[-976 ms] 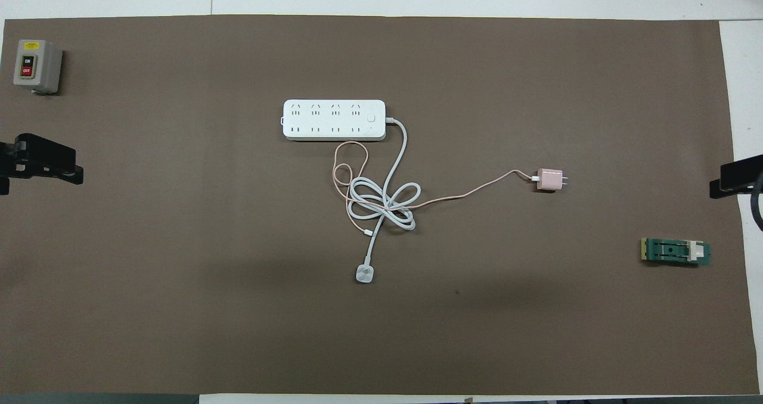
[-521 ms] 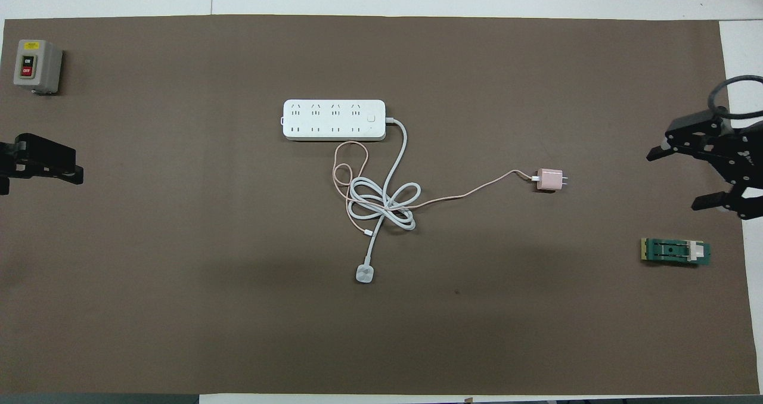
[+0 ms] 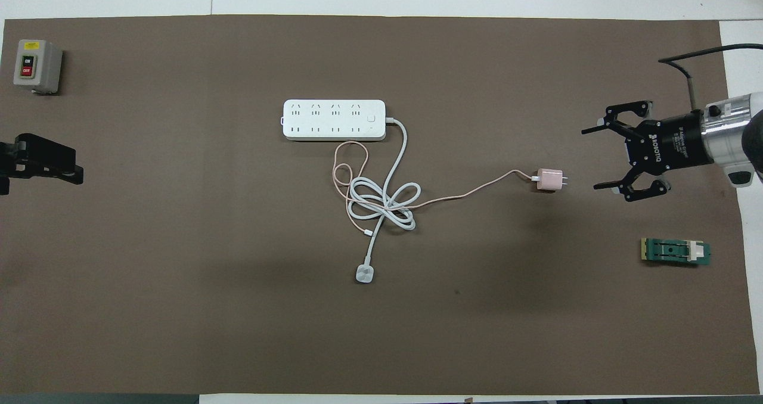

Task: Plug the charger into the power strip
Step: 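Move the right gripper toward the pink charger plug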

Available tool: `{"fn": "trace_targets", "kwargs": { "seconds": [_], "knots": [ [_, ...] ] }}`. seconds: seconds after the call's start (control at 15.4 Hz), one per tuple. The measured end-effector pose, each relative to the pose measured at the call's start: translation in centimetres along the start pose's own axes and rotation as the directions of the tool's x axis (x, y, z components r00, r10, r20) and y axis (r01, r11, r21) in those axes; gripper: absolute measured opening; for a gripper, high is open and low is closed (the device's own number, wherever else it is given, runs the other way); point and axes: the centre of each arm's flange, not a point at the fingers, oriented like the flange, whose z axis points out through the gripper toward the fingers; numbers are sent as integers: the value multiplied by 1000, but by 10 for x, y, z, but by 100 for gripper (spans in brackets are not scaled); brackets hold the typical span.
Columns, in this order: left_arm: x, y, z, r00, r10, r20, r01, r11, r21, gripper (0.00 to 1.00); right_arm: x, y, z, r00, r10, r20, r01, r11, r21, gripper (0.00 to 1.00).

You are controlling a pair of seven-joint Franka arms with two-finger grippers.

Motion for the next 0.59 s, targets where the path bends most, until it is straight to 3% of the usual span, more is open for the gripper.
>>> {"fn": "trace_targets", "kwargs": {
  "seconds": [0.2, 0.39, 0.59],
  "knots": [
    [0, 0, 0, 1000, 0, 0, 0, 1000, 0, 100, 33, 11, 24, 995, 61, 77, -65, 996, 53, 100],
    [0, 0, 0, 1000, 0, 0, 0, 1000, 0, 100, 81, 24, 48, 992, 39, 121, -45, 998, 45, 100],
    [0, 0, 0, 1000, 0, 0, 0, 1000, 0, 100, 91, 30, 66, 987, 23, 162, -24, 1000, 6, 100]
  ]
}}
